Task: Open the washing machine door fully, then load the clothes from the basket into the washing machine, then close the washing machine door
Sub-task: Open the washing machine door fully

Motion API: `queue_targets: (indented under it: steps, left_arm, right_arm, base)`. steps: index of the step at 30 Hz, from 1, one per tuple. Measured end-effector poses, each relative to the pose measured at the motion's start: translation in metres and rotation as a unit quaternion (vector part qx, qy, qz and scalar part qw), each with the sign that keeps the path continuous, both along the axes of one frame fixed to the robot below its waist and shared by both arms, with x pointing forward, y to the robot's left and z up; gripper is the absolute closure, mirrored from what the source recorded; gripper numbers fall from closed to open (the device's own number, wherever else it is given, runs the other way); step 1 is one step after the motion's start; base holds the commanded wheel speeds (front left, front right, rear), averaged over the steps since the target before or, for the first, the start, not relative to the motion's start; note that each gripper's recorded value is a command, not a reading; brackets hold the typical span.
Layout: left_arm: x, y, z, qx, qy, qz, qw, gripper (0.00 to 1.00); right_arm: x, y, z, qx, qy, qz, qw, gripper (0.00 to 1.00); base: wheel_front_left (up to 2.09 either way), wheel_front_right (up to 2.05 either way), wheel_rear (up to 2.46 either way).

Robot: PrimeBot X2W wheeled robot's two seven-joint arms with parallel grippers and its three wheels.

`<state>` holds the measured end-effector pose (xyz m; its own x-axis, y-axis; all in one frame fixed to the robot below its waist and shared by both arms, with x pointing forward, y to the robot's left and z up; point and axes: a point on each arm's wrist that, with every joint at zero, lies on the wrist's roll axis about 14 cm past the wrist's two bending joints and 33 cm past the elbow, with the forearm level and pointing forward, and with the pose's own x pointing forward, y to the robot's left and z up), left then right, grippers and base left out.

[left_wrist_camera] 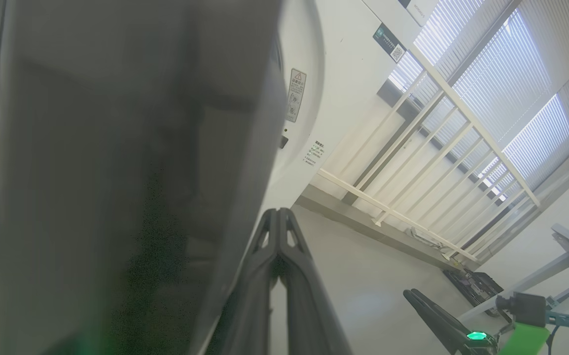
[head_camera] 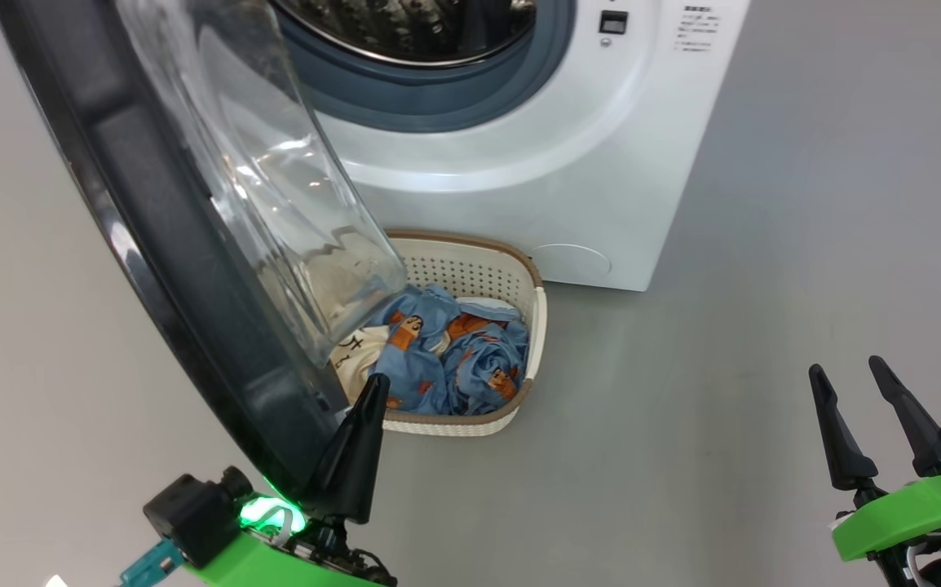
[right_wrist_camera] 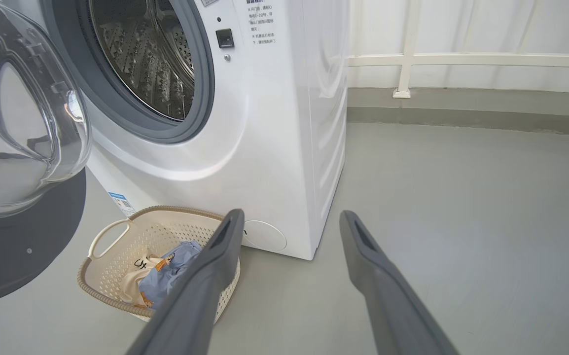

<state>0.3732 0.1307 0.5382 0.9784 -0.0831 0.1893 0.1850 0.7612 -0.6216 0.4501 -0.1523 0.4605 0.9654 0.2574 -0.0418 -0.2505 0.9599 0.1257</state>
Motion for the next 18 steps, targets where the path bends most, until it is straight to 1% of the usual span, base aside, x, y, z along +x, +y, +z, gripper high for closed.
queue_targets:
  steps: [18]
  left_arm:
    - [-0.018,0.036,0.01,0.023,-0.006,0.068,0.997,1.0]
  right_arm:
    - [0.014,0.029,-0.003,-0.004,-0.001,0.045,0.999,0.0]
  base:
    - [0.0,0.0,0.0]
